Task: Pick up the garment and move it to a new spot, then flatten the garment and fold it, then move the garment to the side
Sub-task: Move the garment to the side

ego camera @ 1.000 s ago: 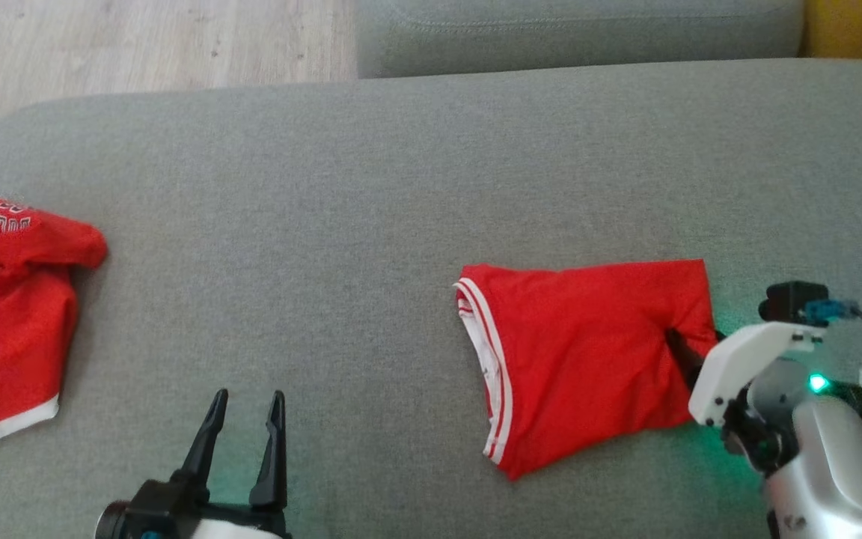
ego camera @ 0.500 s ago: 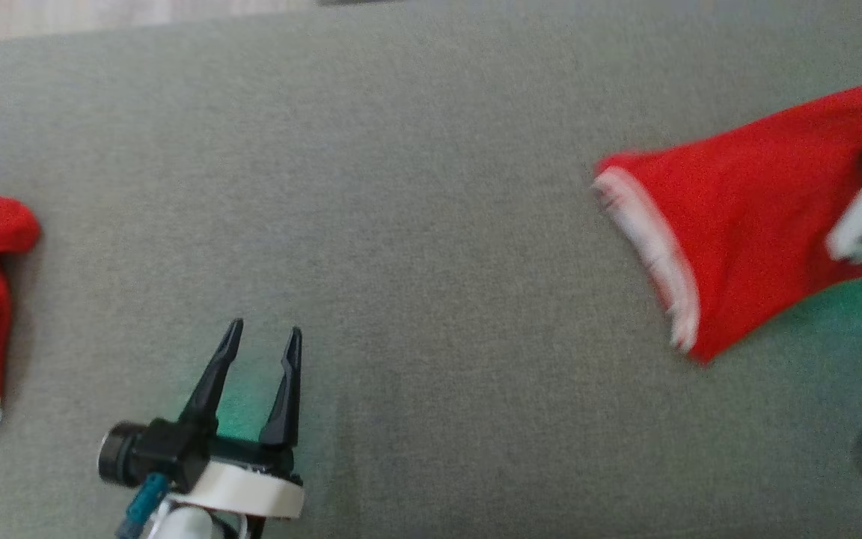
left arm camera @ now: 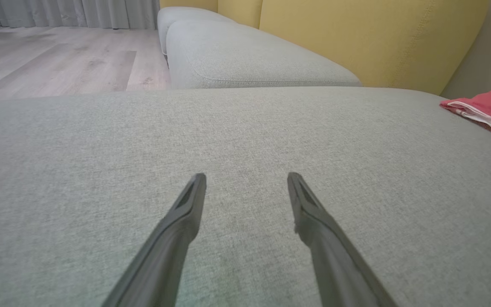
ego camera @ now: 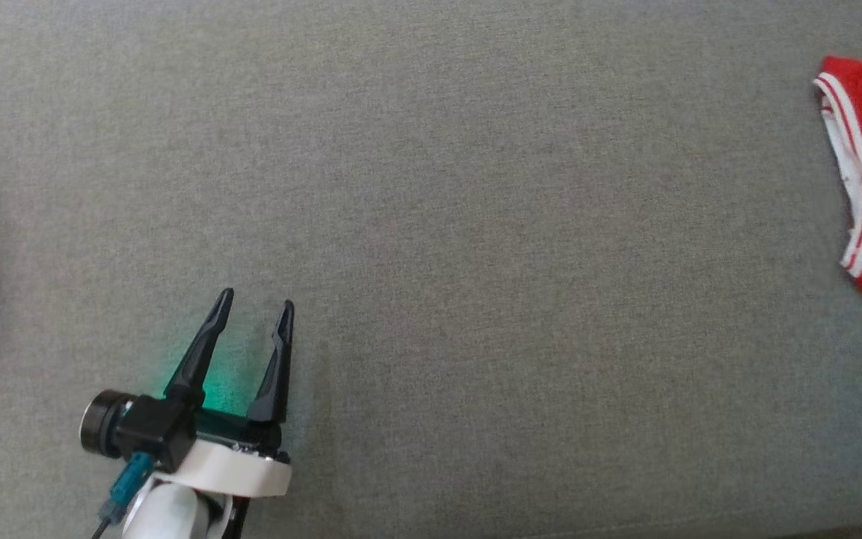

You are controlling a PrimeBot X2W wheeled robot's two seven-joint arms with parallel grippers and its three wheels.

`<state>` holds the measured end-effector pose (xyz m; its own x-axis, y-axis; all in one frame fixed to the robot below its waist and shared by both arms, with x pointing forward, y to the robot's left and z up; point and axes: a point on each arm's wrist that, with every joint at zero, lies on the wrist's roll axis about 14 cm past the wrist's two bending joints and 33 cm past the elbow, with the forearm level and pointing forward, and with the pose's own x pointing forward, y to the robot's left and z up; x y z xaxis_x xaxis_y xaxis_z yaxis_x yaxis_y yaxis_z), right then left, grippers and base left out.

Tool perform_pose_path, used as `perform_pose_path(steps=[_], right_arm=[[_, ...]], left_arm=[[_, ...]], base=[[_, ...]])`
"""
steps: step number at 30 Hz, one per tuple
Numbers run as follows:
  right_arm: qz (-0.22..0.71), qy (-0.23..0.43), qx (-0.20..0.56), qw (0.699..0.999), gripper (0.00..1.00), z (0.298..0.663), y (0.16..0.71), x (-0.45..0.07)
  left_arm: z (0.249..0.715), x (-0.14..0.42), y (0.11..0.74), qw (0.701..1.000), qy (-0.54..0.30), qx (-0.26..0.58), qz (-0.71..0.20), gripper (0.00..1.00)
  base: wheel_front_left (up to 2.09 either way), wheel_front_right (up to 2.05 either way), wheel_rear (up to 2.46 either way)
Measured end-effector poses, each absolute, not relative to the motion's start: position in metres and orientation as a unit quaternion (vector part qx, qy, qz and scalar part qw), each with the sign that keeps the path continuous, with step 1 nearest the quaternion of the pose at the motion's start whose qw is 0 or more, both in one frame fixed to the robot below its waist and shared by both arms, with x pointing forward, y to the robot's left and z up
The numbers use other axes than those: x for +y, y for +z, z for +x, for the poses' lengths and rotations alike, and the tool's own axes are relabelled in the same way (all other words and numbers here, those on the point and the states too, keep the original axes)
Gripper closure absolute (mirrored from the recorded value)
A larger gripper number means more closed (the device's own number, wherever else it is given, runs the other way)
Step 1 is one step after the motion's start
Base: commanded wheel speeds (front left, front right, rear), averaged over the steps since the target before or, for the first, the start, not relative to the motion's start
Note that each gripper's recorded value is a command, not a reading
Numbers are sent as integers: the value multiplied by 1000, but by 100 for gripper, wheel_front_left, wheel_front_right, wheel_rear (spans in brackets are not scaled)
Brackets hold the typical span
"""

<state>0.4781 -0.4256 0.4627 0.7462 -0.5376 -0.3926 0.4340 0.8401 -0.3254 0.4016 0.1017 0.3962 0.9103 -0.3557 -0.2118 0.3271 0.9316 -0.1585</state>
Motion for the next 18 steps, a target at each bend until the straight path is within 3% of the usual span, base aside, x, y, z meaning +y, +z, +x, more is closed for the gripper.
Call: perform_pose_path(steps=[1,5,12,18], right_arm=[[-116,-265,235,928,0,479,467,-426],[-148,-255,191,936,0,487,487,-414],[-109,-210,20,971,0,500,548,-356],[-90,-119,-38,988,0,469,555,-286]], left_arm=[[402,103,397,976,-173,118,-59,0],[402,106,403,978,-167,110,-60,0],[394,113,420,983,-138,91,-78,0],[375,128,429,987,-106,83,-85,0]], base=[[0,0,0],[0,0,0],[0,0,0],[0,0,0]])
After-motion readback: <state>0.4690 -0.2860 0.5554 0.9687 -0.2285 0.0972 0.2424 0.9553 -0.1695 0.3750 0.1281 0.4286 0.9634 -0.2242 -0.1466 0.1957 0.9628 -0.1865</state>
